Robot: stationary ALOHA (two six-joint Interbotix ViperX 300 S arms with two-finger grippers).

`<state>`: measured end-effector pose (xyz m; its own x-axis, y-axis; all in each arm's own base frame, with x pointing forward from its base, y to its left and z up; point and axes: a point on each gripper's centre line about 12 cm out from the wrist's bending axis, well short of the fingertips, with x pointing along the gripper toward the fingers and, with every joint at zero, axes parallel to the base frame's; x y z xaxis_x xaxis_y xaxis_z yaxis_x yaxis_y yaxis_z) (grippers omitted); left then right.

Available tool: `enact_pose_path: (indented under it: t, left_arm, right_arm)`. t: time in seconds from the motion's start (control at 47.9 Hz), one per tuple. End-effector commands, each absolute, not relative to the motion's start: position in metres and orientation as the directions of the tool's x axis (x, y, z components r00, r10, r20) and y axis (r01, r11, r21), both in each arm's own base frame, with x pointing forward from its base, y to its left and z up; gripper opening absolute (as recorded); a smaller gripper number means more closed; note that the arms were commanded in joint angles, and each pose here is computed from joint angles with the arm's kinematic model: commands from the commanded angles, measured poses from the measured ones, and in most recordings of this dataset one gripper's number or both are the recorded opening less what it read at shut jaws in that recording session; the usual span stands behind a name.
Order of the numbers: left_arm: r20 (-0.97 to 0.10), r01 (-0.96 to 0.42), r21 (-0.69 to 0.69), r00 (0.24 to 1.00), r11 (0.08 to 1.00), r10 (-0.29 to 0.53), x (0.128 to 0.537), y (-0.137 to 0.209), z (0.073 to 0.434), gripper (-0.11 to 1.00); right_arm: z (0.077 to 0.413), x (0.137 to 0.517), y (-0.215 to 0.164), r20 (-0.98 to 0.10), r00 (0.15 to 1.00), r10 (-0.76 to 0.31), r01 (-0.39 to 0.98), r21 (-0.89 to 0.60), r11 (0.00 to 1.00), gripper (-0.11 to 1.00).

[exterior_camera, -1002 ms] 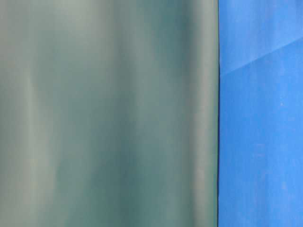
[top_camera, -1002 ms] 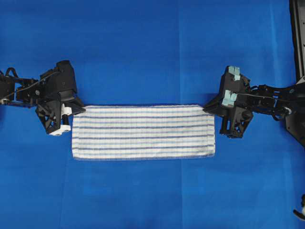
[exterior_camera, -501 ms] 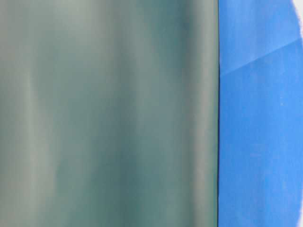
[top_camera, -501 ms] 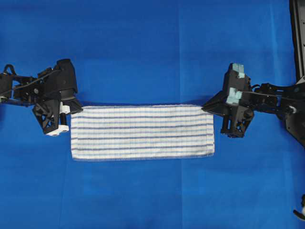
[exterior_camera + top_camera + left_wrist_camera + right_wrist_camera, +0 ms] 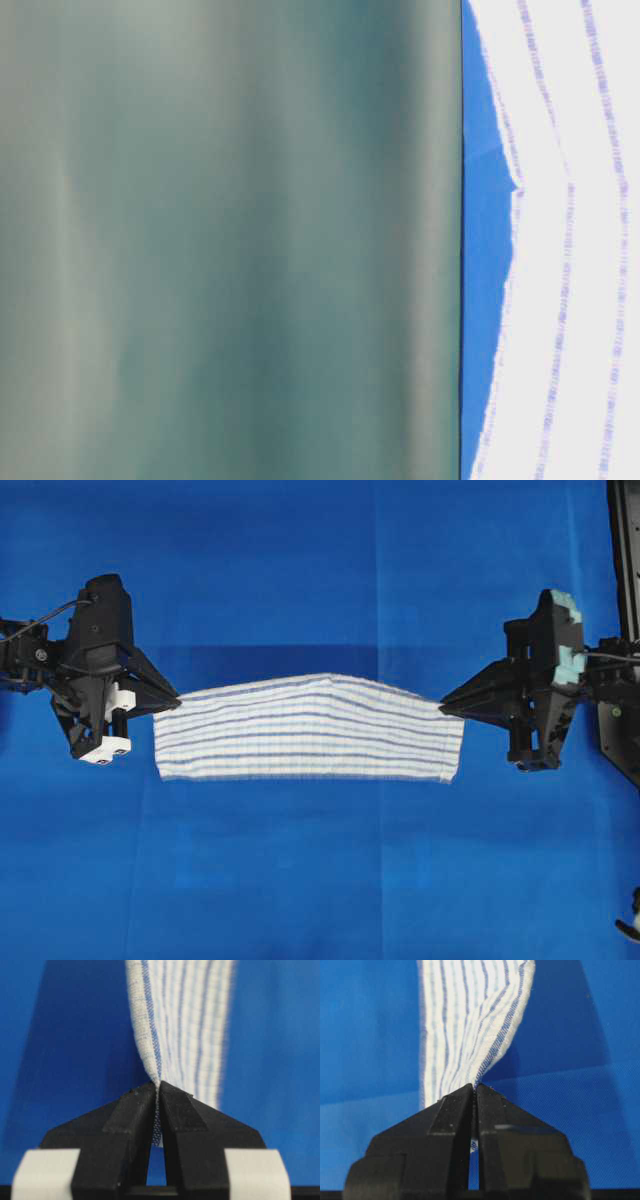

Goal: Fold the blue towel.
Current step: 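Lift the strip and rotate it to lie vertically, right gripper at top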

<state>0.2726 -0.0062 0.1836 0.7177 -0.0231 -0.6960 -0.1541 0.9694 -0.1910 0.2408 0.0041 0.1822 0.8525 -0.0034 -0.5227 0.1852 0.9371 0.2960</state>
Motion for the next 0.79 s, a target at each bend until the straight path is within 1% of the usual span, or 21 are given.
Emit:
enact_pose_path:
  t: [0.0, 0.104, 0.209, 0.355, 0.564, 0.668, 0.772]
  left_arm:
    - [-0.655, -0.14, -0.208, 0.755, 0.968, -0.031, 0.282, -0.009, 0.2, 0.02]
    - [-0.635, -0.135, -0.238, 0.771, 0.962, -0.049, 0.291, -0.016, 0.21, 0.02]
    - [-0.616, -0.121, -0.263, 0.784, 0.957, -0.07, 0.299, -0.025, 0.219, 0.02]
    - [-0.583, -0.085, -0.278, 0.806, 0.957, -0.098, 0.313, -0.036, 0.225, 0.02]
    - [-0.483, -0.036, -0.312, 0.866, 0.949, -0.126, 0.339, -0.049, 0.24, 0.02]
    - [-0.436, -0.022, -0.326, 0.891, 0.945, -0.13, 0.354, -0.052, 0.246, 0.02]
    - [-0.404, -0.013, -0.33, 0.906, 0.944, -0.129, 0.37, -0.054, 0.242, 0.02]
  right_arm:
    - [0.191, 0.245, 0.002, -0.5, 0.866, -0.01, 0.183, 0.299, 0.936, 0.21]
    - [0.194, 0.248, -0.001, -0.497, 0.867, -0.022, 0.195, 0.3, 0.934, 0.21]
    - [0.199, 0.253, -0.014, -0.494, 0.868, -0.059, 0.231, 0.296, 0.927, 0.21]
    - [0.207, 0.263, -0.045, -0.502, 0.852, -0.149, 0.311, 0.257, 0.915, 0.21]
    - [0.219, 0.281, -0.09, -0.497, 0.827, -0.262, 0.411, 0.216, 0.886, 0.21]
    - [0.223, 0.29, -0.104, -0.493, 0.819, -0.292, 0.425, 0.181, 0.887, 0.21]
    - [0.226, 0.299, -0.117, -0.49, 0.812, -0.316, 0.437, 0.152, 0.887, 0.21]
